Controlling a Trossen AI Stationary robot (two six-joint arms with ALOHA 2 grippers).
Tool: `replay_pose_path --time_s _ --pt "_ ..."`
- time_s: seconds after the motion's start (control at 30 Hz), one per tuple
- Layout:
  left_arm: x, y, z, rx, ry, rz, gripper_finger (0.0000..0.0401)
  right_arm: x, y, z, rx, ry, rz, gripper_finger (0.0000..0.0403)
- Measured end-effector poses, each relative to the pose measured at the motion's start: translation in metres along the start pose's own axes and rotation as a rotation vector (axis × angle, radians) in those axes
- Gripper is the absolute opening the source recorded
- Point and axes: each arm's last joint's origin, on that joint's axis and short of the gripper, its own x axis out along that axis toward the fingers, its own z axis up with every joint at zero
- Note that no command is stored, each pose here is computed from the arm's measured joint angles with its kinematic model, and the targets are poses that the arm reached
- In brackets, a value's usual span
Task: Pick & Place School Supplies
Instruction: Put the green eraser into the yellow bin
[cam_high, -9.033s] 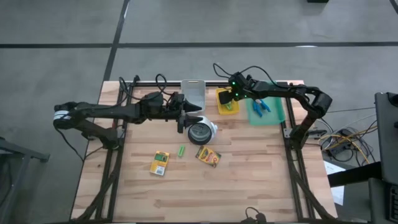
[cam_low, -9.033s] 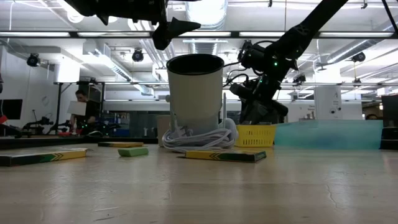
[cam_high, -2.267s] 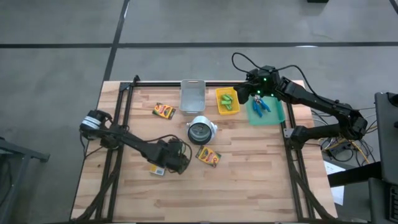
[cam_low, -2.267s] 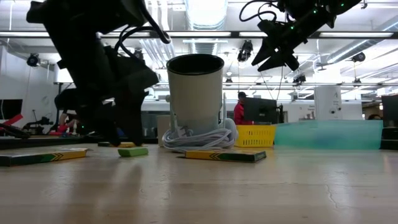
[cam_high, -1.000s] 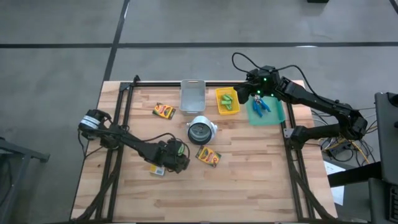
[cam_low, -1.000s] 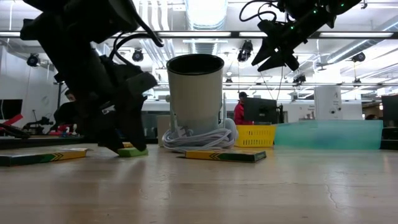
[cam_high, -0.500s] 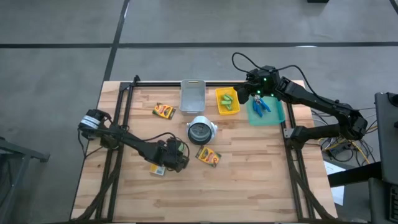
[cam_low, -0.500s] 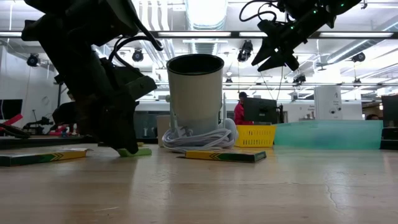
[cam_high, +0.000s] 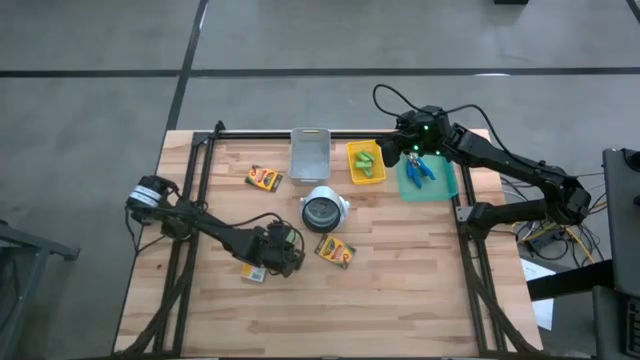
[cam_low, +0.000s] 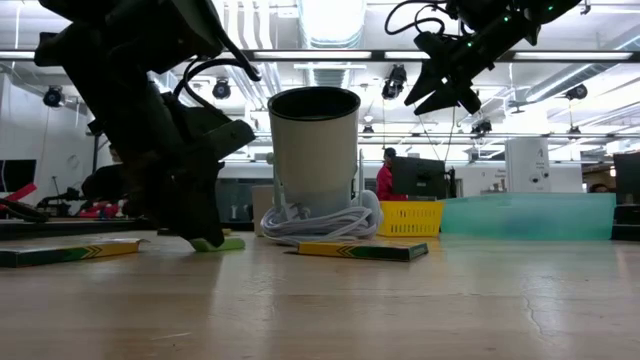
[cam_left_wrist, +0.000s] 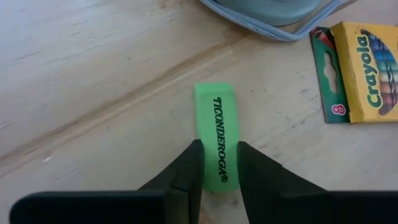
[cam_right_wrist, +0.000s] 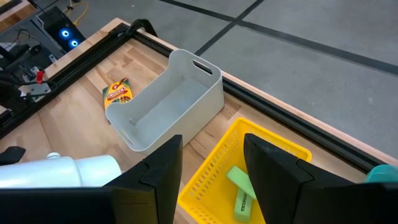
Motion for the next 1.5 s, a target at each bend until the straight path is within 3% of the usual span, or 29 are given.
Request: replay_pose_path --time_s 0.53,0.8,0.97,1.1,1.2,1.37,1.5 --pt "-0.025 0.0 0.015 -0.03 -0.049 -0.049 0.0086 0.0 0.0 0.0 0.0 0.0 0.0 0.0164" --pt "-0.067 0.015 0.034 0.02 -0.012 -0.079 0.0086 0.0 0.0 0.0 0.0 0.0 0.0 0.0164" --pt "-0.109 0.023 0.056 0.021 -0.099 -0.227 0.0086 0.0 0.0 0.0 -0.002 0.001 0.002 0.0164" --pt "-0.145 0.026 0.075 0.02 -0.198 -0.428 0.0086 0.0 0.0 0.0 -0.025 0.002 0.004 0.0164" --pt "-0.169 0.026 0.088 0.061 -0.305 -0.582 0.0086 0.0 0.001 0.0 -0.106 0.009 0.03 0.0164" --pt "-0.192 0.025 0.101 0.121 -0.451 -0.727 0.0086 -0.001 0.007 -0.001 -0.266 0.032 0.225 0.0164" --pt "-0.193 0.025 0.105 0.146 -0.435 -0.782 0.0086 -0.002 0.013 -0.003 -0.382 0.039 0.39 0.0164"
